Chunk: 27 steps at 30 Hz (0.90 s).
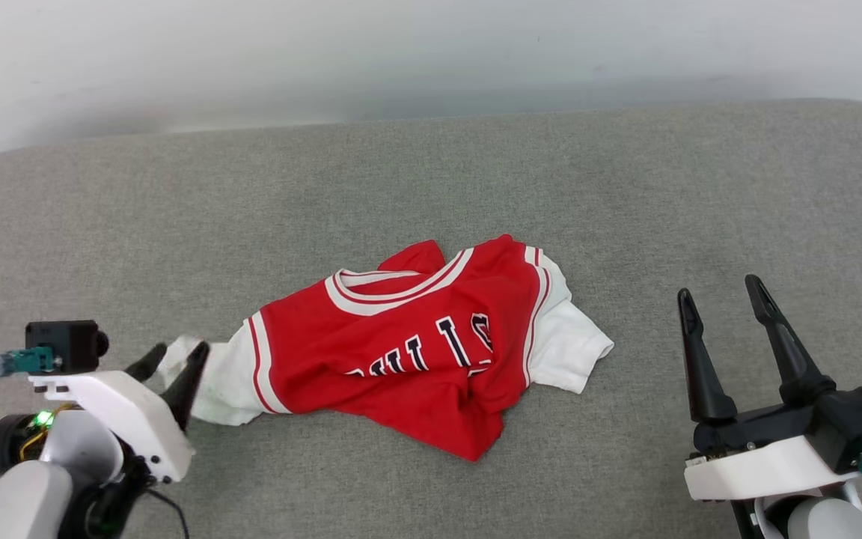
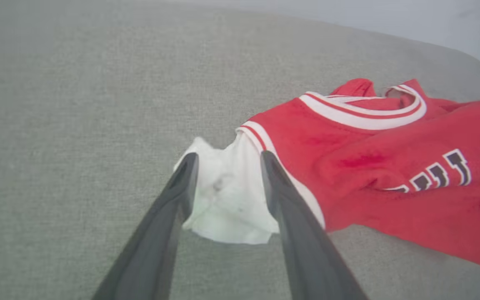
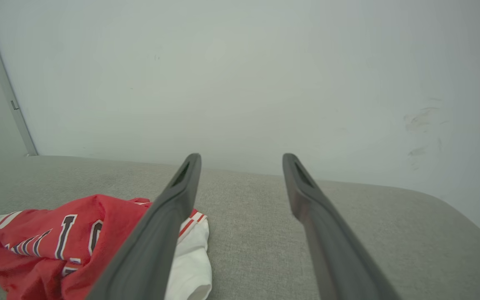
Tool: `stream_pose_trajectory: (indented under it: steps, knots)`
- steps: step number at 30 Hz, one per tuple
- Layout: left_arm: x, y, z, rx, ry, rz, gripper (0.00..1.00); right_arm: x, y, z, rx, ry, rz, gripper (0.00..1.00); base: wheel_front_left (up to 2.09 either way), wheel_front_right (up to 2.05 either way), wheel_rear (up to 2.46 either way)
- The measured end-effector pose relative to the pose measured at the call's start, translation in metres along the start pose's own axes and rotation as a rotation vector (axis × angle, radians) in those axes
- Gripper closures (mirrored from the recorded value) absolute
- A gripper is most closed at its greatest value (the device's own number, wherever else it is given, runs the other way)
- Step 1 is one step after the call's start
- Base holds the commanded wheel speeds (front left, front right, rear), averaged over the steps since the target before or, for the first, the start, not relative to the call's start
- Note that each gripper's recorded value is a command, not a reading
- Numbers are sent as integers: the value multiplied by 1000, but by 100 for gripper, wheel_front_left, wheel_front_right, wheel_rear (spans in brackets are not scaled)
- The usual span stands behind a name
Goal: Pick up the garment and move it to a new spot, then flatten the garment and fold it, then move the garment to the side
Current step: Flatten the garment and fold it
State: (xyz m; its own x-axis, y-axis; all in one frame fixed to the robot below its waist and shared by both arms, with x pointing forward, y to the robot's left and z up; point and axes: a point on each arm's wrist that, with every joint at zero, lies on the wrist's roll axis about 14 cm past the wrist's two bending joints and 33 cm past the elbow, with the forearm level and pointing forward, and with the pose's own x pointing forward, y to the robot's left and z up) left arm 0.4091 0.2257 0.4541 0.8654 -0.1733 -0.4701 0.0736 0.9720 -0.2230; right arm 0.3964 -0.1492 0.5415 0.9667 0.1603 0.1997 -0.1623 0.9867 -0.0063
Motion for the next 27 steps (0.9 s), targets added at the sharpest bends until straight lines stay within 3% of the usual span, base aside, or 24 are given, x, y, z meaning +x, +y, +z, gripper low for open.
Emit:
stream_pose_trajectory:
  steps: [7,8,16,21,27]
  knots:
    - [-14,-39,47,122,-338,-132,0,-4,-3,5,-5,-10,-12,0,0,0,0]
    - [-30,-56,62,162,-491,-168,0,-6,-3,10,-7,-23,-12,0,0,0,0]
    - [-66,-71,63,163,-667,-99,0,-15,6,-8,22,39,17,0,0,0,0]
    - [-78,-77,62,155,-708,-76,0,-1,5,-28,-47,214,98,0,0,0,0]
    - [-72,-69,49,136,-673,-52,0,20,16,-60,-90,555,239,0,0,0,0]
